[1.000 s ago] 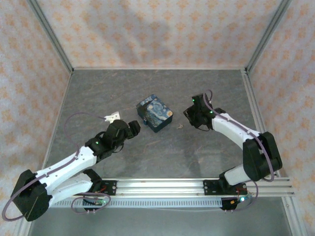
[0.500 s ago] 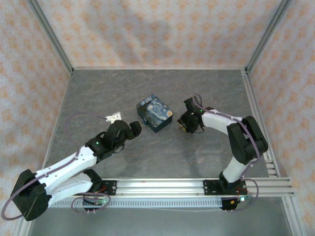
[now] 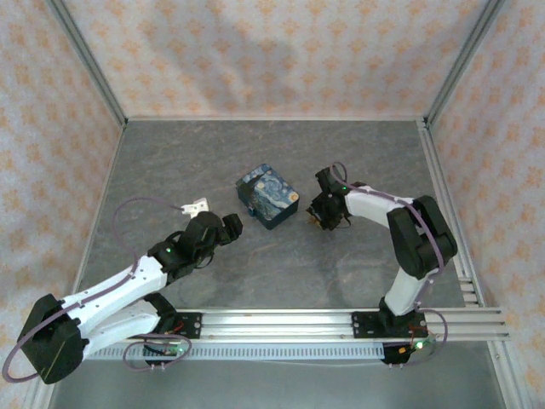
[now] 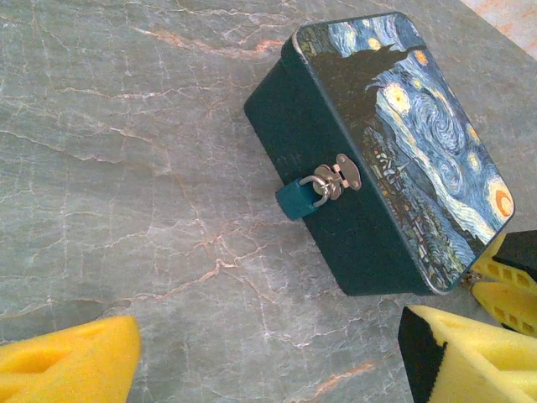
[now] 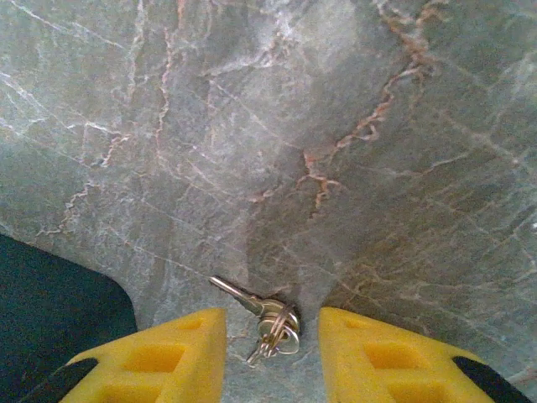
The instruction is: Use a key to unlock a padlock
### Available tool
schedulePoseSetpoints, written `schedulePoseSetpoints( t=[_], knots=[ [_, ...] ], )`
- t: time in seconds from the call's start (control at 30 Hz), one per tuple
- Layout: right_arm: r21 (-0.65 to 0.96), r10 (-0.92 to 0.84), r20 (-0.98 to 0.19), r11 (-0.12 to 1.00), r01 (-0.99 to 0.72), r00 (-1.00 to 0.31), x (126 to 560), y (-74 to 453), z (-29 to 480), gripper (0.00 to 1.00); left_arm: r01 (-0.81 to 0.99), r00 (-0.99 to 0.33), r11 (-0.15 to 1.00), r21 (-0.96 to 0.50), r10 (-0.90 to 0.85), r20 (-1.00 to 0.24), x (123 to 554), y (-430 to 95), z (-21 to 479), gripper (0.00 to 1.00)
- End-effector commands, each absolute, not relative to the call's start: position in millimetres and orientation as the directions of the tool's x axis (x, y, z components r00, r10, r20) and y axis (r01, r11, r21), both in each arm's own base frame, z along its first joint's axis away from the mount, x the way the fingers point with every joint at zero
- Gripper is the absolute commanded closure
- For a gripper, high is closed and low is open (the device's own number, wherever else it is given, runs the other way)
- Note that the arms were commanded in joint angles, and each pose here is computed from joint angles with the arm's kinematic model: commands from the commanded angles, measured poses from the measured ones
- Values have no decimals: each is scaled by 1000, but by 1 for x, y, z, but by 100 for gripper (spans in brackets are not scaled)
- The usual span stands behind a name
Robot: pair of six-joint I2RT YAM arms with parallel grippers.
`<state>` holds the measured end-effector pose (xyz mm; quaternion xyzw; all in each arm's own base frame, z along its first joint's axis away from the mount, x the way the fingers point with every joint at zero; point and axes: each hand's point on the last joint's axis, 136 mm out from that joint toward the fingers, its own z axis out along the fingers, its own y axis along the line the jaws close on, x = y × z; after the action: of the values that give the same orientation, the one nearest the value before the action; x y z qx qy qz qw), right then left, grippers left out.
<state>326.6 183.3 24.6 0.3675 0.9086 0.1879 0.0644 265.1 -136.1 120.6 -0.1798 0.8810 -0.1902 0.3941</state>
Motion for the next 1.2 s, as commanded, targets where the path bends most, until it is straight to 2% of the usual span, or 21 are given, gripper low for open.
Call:
schedulePoseSetpoints(
  t=[0.0, 0.1, 0.3, 0.47, 0.77, 0.87, 0.97, 1.17],
  knots=[
    [333, 690, -6, 684, 649, -724, 323, 176, 20, 68, -191, -604, 867, -460, -473, -642, 264, -129, 117, 18],
    [331, 692, -11, 684, 650, -722, 324, 175, 19, 82, -192, -605, 866, -461, -474, -639, 264, -129, 116, 18],
    [332, 700, -16, 677, 657, -714, 326, 171, 13, 99, -195, -604, 866, -461, -476, -639, 264, -128, 116, 18],
    [411, 705, -36, 657, 632, -709, 337, 174, 28, 100, -191, -605, 865, -464, -476, -639, 264, -129, 119, 18],
    [685, 704, -160, 584, 436, -692, 355, 177, 115, 100, -124, -606, 857, -500, -464, -646, 277, -149, 152, 18],
    [746, 693, -231, 577, 333, -683, 355, 174, 154, 100, -78, -616, 850, -521, -452, -645, 284, -165, 170, 18],
    [803, 655, -333, 574, 160, -678, 353, 178, 203, 100, -10, -628, 832, -555, -438, -644, 292, -186, 195, 18],
    [827, 566, -490, 542, -149, -663, 332, 190, 279, 100, 134, -645, 782, -609, -398, -652, 304, -224, 258, 17]
  ],
)
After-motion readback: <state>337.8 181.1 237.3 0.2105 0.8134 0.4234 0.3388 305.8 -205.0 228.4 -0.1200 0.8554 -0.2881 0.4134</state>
